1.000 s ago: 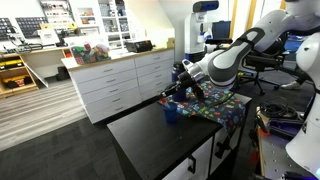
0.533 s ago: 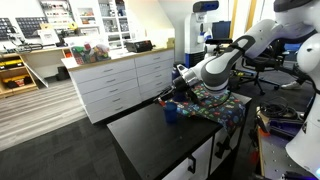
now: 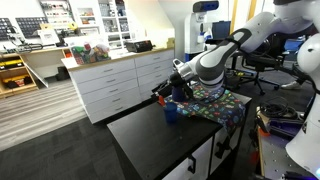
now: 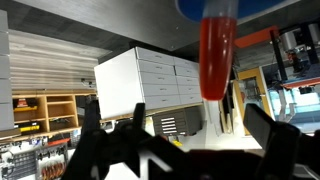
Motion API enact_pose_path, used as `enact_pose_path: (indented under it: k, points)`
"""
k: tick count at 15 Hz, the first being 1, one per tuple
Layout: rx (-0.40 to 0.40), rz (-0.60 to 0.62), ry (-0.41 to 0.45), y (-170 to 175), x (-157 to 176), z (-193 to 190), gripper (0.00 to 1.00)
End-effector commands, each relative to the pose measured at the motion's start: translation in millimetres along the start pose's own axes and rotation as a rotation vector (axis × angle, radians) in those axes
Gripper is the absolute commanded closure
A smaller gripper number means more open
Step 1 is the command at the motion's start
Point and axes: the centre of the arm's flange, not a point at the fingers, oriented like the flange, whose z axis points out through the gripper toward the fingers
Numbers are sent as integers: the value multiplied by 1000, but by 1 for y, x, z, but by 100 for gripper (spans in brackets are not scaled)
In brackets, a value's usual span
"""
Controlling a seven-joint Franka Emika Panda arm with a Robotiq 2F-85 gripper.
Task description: Pick up the pen from the countertop and put it in the blue cup.
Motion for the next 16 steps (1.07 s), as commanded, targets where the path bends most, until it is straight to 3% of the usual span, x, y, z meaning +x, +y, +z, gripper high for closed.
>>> enact_pose_path:
  k: [1, 7, 12, 16]
  points:
    - [-72, 32, -100, -68, 23, 28, 0]
    - [-164, 109, -254, -99, 71, 42, 0]
    - [-254, 160, -391, -140, 83, 58, 0]
    - [-314, 149, -448, -169, 95, 58, 0]
